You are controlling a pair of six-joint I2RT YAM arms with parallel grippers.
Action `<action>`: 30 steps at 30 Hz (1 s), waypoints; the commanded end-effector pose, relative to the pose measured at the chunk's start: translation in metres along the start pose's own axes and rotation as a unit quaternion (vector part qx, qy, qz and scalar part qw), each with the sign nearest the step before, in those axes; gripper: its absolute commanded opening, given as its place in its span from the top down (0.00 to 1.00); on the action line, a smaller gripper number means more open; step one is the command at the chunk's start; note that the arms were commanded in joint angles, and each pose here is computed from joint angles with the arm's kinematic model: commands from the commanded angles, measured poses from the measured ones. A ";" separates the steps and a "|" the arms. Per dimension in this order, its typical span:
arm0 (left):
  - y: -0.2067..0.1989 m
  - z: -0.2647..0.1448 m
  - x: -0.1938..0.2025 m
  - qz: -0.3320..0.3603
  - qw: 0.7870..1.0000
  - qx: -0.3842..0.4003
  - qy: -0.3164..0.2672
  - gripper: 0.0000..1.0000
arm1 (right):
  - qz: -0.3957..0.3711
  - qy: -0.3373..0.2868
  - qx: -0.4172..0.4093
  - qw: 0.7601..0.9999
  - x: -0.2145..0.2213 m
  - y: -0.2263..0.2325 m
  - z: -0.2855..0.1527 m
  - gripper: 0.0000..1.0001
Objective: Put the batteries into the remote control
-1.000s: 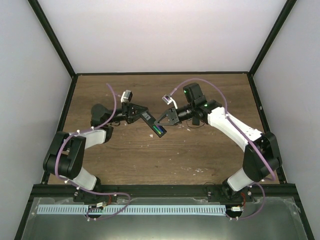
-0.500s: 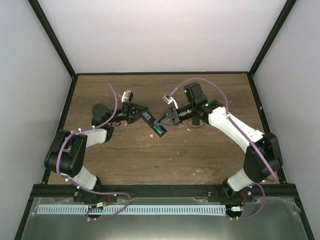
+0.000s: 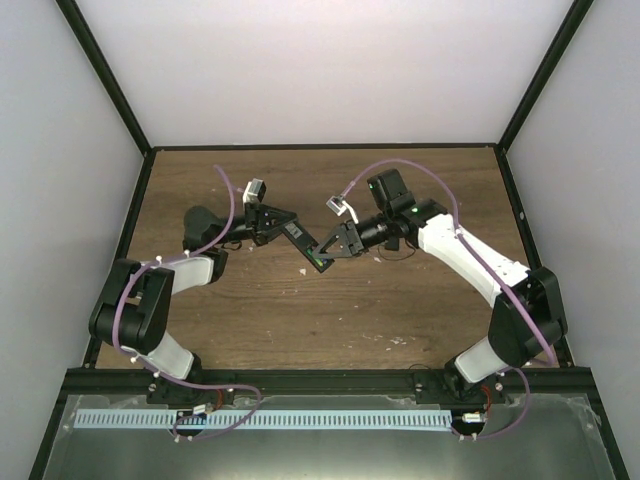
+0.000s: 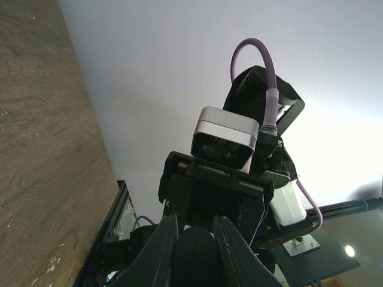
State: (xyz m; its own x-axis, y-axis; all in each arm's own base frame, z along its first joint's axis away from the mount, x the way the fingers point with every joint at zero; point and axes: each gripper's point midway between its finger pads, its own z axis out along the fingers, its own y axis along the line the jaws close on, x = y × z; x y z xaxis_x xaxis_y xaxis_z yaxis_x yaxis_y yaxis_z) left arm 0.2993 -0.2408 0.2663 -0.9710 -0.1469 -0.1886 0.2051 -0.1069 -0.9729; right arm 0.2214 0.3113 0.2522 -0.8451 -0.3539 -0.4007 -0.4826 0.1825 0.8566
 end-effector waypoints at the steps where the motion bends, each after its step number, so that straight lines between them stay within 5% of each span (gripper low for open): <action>1: -0.012 0.002 -0.002 0.028 1.000 0.011 0.004 1.00 | -0.030 -0.002 -0.012 0.999 -0.001 0.017 -0.007 0.65; 13: -0.015 0.002 -0.002 0.029 0.999 0.011 0.009 1.00 | -0.031 -0.002 -0.008 0.999 -0.003 0.011 -0.005 0.77; 30: -0.020 0.002 -0.002 0.029 0.999 0.018 0.007 1.00 | -0.040 -0.014 -0.019 0.999 -0.016 0.011 -0.002 0.81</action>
State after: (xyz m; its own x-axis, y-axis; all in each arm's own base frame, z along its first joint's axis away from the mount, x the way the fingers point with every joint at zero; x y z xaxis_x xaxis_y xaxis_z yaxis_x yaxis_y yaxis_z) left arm 0.2987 -0.2409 0.2688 -0.9738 -0.1372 -0.1816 0.1973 -0.1110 -0.9740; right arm 0.2217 0.3130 0.2546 -0.8281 -0.3586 -0.4309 -0.5077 0.1538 0.8477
